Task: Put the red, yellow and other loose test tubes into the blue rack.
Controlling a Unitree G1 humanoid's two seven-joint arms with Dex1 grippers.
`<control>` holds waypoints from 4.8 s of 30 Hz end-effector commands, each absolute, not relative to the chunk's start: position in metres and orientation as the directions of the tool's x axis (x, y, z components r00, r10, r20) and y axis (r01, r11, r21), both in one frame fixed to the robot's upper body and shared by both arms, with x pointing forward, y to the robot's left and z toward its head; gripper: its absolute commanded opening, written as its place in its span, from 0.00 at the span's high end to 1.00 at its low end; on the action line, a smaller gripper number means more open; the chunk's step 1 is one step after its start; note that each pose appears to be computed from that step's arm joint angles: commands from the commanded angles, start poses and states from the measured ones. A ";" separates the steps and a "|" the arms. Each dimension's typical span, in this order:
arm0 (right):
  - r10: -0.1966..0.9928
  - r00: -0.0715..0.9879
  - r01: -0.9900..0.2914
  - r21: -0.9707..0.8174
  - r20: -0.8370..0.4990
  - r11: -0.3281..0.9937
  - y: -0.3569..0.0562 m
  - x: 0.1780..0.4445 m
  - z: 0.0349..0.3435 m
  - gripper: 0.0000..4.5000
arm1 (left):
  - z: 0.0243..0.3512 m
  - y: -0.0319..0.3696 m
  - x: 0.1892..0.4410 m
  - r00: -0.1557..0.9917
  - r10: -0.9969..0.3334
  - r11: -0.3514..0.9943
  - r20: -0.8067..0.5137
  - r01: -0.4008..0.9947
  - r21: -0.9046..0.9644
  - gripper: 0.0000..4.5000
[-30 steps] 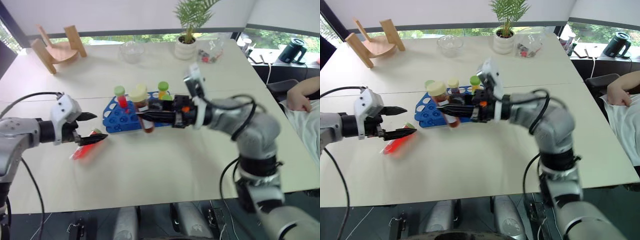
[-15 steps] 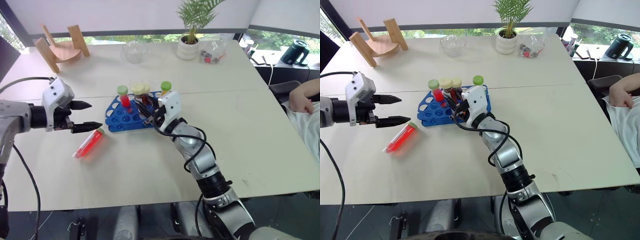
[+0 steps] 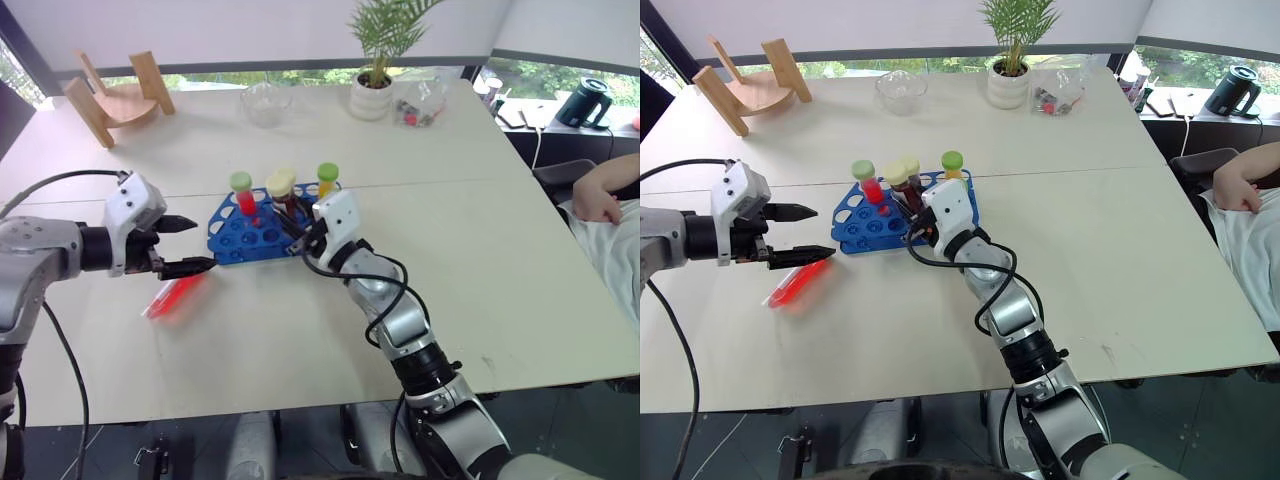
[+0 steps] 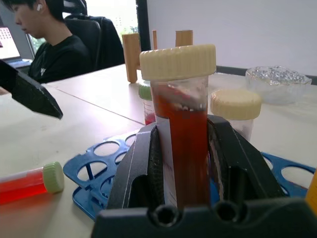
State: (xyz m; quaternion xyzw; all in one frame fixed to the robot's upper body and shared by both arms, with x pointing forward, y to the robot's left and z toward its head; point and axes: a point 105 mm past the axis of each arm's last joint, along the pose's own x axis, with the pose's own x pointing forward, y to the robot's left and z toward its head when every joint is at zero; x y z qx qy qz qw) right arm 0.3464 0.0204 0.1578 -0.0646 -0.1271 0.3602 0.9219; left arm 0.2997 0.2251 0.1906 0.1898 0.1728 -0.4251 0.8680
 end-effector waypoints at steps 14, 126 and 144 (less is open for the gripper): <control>0.731 0.602 -0.675 -0.286 0.320 0.681 0.029 0.319 0.202 0.02 | 0.206 0.235 0.309 0.646 -0.604 0.603 -0.467 0.753 0.262 0.00; 0.917 0.312 -0.949 -0.131 -0.247 0.288 -0.078 0.283 0.198 0.00 | 0.181 0.162 0.343 0.714 -0.696 0.712 0.077 0.672 0.205 0.06; 0.884 0.080 -0.981 0.123 -0.461 0.153 -0.105 0.235 0.124 0.00 | 0.121 0.231 0.215 0.474 -0.703 0.562 -0.530 0.827 -0.005 0.06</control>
